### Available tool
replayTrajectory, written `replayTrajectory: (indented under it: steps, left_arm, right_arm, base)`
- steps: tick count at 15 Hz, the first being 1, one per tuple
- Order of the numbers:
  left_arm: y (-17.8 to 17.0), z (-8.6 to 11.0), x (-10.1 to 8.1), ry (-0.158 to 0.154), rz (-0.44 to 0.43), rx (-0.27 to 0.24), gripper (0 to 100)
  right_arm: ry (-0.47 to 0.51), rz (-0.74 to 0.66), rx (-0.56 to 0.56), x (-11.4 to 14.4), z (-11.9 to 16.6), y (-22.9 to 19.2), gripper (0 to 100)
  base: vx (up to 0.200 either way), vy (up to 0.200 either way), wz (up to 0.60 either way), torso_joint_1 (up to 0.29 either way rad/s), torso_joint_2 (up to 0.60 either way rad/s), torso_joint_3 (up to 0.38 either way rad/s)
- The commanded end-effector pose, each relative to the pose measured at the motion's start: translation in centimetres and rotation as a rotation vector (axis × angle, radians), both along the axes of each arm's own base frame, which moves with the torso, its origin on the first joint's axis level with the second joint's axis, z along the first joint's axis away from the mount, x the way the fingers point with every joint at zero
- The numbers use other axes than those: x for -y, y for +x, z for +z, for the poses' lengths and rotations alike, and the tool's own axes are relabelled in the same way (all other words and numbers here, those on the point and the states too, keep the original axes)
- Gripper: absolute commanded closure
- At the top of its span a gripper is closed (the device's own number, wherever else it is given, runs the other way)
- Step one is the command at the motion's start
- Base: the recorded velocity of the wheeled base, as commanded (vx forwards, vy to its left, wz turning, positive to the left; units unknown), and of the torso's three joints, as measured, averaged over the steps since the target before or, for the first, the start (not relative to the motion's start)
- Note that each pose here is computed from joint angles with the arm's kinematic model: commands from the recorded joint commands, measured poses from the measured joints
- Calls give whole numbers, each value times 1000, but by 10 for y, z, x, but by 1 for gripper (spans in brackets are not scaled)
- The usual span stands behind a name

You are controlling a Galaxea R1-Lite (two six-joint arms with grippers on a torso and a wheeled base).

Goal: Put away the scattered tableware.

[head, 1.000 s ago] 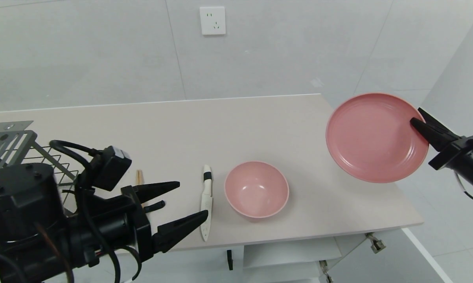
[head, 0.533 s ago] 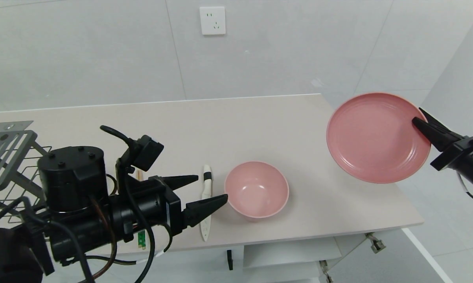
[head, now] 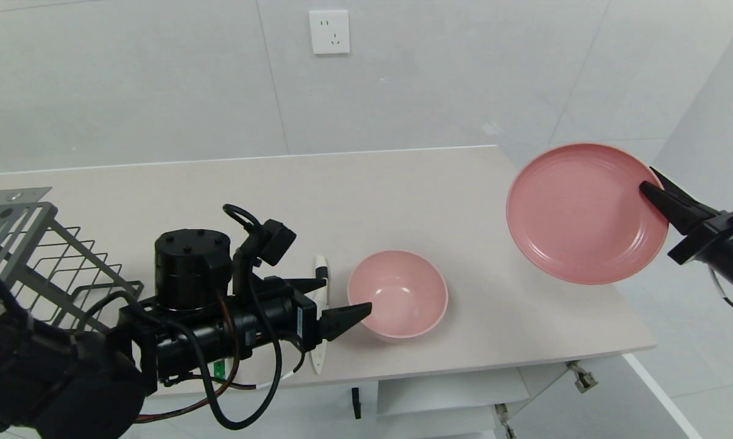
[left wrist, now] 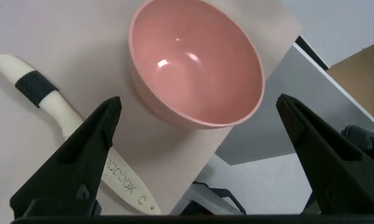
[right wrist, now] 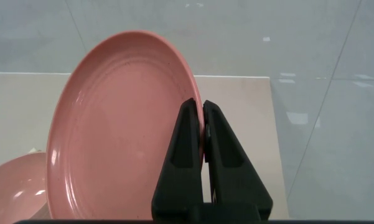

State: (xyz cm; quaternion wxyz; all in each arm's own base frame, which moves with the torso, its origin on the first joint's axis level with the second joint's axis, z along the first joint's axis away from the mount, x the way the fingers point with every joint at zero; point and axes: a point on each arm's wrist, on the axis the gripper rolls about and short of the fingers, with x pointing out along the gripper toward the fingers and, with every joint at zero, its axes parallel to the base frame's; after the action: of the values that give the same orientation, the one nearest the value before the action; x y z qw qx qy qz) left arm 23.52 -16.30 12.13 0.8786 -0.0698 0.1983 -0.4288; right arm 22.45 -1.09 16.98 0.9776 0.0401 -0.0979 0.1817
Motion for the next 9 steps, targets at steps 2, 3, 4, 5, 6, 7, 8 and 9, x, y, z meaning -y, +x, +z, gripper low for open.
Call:
replayTrajectory:
  steps: [2,3,4,5,6,7,8,9]
  left_arm:
    - [9,-10,8,4,-6,-8,0]
    - [10,-15,12,15,-11,-19,0]
    - [11,-16,15,18,-7,-19,0]
    - [13,-21,18,33,17,-20,0]
    - [16,-20,19,30,17,-16,0]
    - [17,-21,21,31,16,-15,0]
    - [19,-22,23,31,19,-15,0]
    - [21,-22,24,30,22,-12,0]
  right_arm:
    - [-1,2,0,-1,0,0,100]
    - [-1,2,0,-1,0,0,100]
    - [-1,2,0,-1,0,0,100]
    - [-1,3,0,-1,0,0,100]
    - [-1,3,0,-1,0,0,100]
    - [-1,3,0,-1,0,0,100]
    - [-1,2,0,-1,0,0,100]
    - [-1,3,0,-1,0,0,100]
  base:
    - [0,0,0,0,0,0]
    - [0,0,0,0,0,0]
    - [0,0,0,0,0,0]
    - [0,0,0,0,0,0]
    - [0,0,0,0,0,0]
    - [0,0,0,0,0,0]
    - [0,0,0,0,0,0]
    - [0,0,0,0,0,0]
